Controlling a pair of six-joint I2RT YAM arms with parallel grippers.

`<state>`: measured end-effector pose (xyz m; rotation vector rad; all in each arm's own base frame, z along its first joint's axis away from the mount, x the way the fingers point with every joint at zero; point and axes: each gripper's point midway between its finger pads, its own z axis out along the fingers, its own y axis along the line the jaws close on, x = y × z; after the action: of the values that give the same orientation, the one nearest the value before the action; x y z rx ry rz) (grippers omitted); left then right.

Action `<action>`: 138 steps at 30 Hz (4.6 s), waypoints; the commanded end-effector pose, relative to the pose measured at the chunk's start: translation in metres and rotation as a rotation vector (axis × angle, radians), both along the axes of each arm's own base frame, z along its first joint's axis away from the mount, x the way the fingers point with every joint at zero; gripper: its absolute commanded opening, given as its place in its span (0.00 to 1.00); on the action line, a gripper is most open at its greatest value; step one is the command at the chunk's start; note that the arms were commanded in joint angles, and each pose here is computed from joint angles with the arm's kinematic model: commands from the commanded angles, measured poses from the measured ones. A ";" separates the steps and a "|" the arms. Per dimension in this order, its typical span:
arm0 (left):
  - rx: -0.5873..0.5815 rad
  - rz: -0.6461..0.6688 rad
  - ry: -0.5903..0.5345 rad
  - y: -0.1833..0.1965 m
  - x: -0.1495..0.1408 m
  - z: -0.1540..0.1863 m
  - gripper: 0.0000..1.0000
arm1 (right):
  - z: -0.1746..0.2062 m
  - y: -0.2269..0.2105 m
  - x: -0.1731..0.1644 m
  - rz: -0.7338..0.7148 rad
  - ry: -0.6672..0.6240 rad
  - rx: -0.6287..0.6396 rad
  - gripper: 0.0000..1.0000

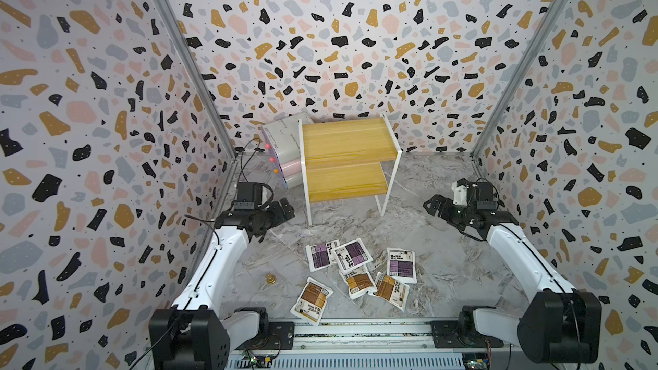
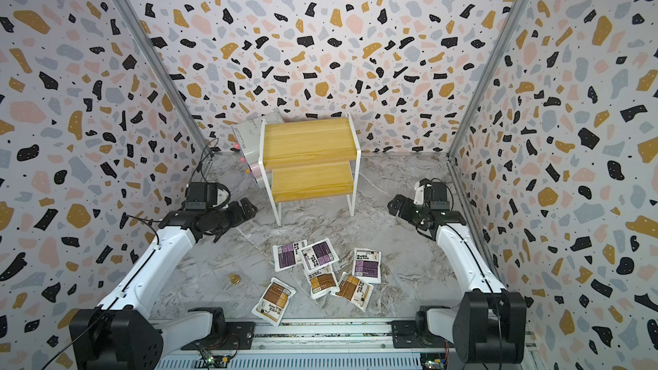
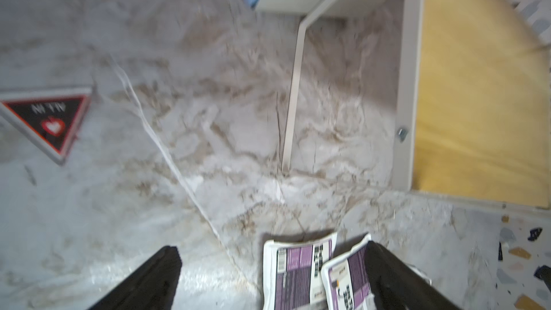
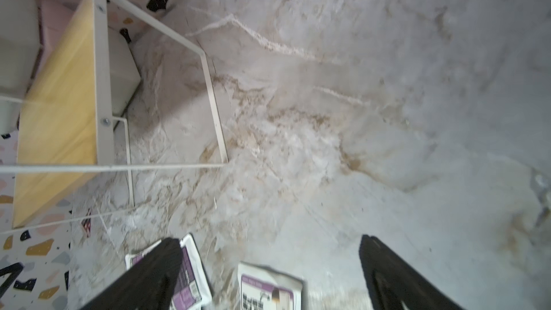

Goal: Place the bagged coffee beans on the shelf by color
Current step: Pick up the bagged coffee beans at the center of the board.

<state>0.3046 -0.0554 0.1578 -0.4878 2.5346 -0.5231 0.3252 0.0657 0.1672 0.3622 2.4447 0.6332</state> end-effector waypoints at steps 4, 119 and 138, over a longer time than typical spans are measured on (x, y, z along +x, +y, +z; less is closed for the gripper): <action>-0.119 -0.048 0.095 -0.035 -0.041 -0.011 1.00 | 0.017 0.018 -0.051 0.069 0.090 0.087 0.99; -0.451 -0.533 0.052 -0.160 -0.137 -0.014 1.00 | -0.144 0.073 -0.160 0.284 0.679 0.160 0.39; -0.426 -0.545 0.048 -0.161 -0.132 -0.009 1.00 | -0.123 0.069 -0.146 0.288 0.592 0.114 0.00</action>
<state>0.1656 -0.2136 0.1321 0.0080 2.6444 -1.2851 0.1710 0.1374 0.0257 0.3155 3.1124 0.9369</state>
